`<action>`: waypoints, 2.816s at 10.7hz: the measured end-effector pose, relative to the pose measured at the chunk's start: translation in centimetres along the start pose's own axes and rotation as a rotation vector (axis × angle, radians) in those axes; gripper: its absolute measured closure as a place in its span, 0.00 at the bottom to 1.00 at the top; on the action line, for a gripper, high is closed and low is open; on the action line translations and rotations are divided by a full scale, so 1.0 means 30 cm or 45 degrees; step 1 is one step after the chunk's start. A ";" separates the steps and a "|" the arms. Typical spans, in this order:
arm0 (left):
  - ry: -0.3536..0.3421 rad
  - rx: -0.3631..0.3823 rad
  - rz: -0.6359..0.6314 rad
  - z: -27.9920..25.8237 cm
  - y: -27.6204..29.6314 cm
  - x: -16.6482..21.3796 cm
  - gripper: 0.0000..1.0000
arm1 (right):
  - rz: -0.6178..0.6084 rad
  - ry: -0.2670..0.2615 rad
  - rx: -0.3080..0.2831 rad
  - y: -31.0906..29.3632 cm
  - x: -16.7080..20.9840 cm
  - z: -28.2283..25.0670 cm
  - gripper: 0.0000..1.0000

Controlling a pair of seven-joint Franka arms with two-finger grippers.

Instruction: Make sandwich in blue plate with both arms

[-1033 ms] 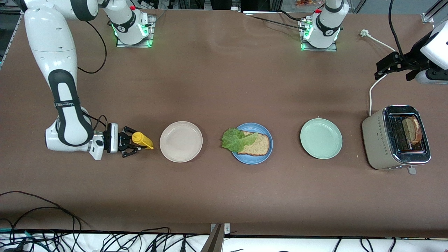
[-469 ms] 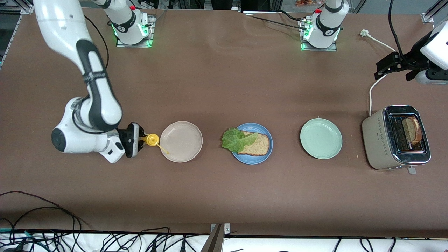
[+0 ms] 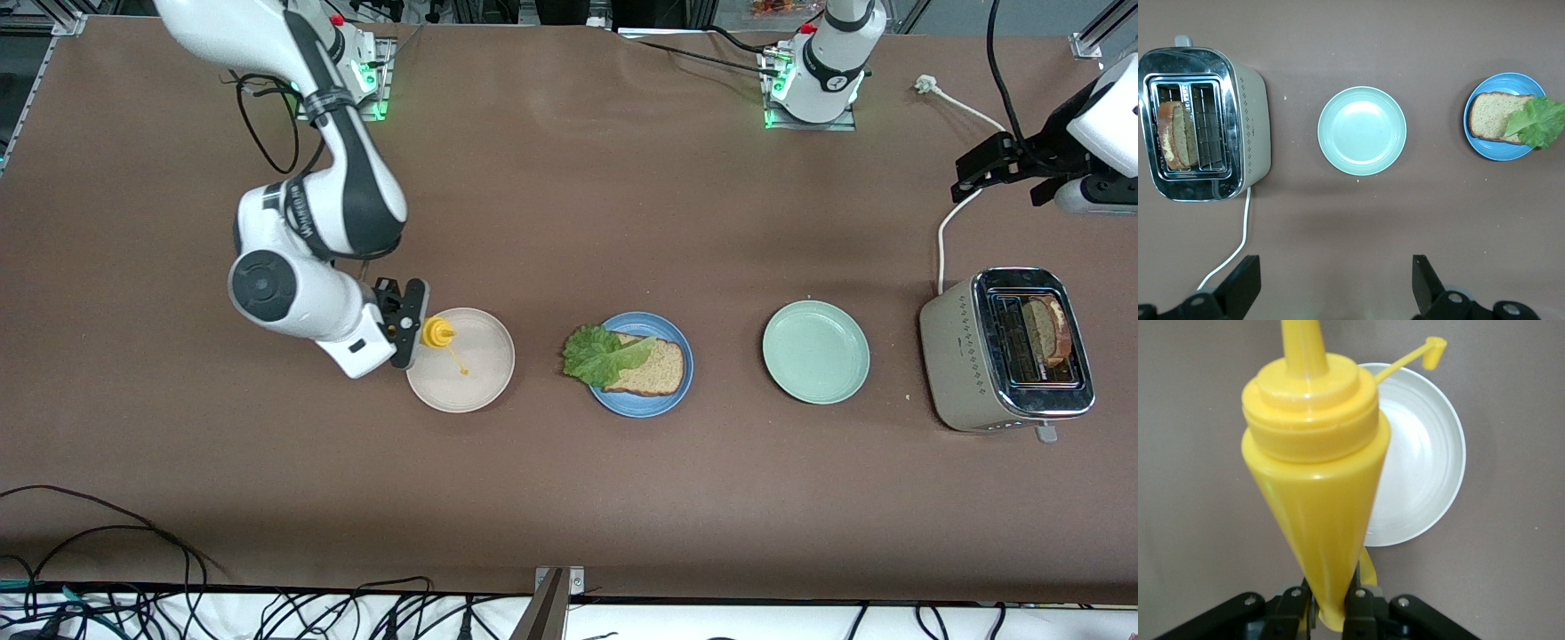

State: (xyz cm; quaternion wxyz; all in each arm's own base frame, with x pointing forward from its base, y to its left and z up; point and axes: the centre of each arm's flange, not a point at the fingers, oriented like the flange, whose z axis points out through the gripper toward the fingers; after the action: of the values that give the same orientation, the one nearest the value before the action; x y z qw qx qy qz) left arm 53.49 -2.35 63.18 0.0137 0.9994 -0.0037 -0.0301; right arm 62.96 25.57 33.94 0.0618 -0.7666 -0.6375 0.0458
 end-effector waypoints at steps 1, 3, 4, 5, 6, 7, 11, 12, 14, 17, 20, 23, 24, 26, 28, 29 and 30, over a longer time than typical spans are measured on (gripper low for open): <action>0.000 0.000 0.000 0.000 0.000 0.000 0.00 | 0.002 -0.062 -0.037 -0.034 0.046 -0.005 0.82; 0.000 0.000 0.001 0.000 0.001 0.000 0.00 | -0.003 -0.220 -0.154 -0.138 0.182 -0.010 0.82; 0.000 0.000 0.002 0.000 0.003 0.000 0.00 | -0.027 -0.305 -0.224 -0.196 0.262 -0.008 0.82; 0.000 0.000 0.005 0.000 0.008 0.000 0.00 | -0.055 -0.390 -0.290 -0.246 0.338 -0.004 0.82; 0.001 0.001 0.011 0.000 0.016 -0.001 0.00 | -0.080 -0.476 -0.343 -0.286 0.410 0.001 0.82; 0.001 0.001 0.016 0.000 0.023 -0.001 0.00 | -0.104 -0.552 -0.388 -0.316 0.480 0.011 0.82; 0.001 0.001 0.018 -0.001 0.026 -0.001 0.00 | -0.283 -0.839 -0.633 -0.441 0.722 0.145 0.82; 0.001 0.001 0.018 -0.001 0.026 -0.001 0.00 | -0.313 -0.883 -0.669 -0.462 0.754 0.182 0.82; 0.001 0.001 0.018 -0.001 0.026 -0.001 0.00 | -0.341 -0.942 -0.715 -0.464 0.782 0.233 0.82; 0.001 0.001 0.018 -0.001 0.026 -0.001 0.00 | -0.341 -1.004 -0.782 -0.410 0.785 0.301 0.82; 0.001 0.001 0.018 -0.001 0.026 -0.001 0.00 | -0.299 -1.035 -0.836 -0.329 0.748 0.345 0.82; 0.001 0.001 0.018 -0.001 0.026 -0.001 0.00 | -0.265 -0.999 -0.874 -0.223 0.693 0.333 0.82; 0.001 0.001 0.018 -0.001 0.026 -0.001 0.00 | -0.245 -0.990 -0.880 -0.206 0.682 0.333 0.82; 0.001 0.001 0.018 -0.001 0.026 -0.001 0.00 | -0.228 -0.981 -0.890 -0.208 0.685 0.338 0.82; 0.001 0.001 0.018 -0.001 0.026 -0.001 0.00 | -0.229 -0.979 -0.893 -0.215 0.690 0.339 0.82; 0.001 0.001 0.018 -0.001 0.026 -0.001 0.00 | -0.225 -0.978 -0.895 -0.215 0.690 0.340 0.82; 0.001 0.001 0.018 0.000 0.025 -0.001 0.00 | -0.185 -0.961 -0.908 -0.216 0.691 0.343 0.82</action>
State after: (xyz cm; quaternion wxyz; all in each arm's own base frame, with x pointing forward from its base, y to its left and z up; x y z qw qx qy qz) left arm 53.46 -3.11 63.21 0.0133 0.9994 -0.0108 -0.0295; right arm 58.92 47.49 24.93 -0.4341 -0.6240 -0.6428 0.0946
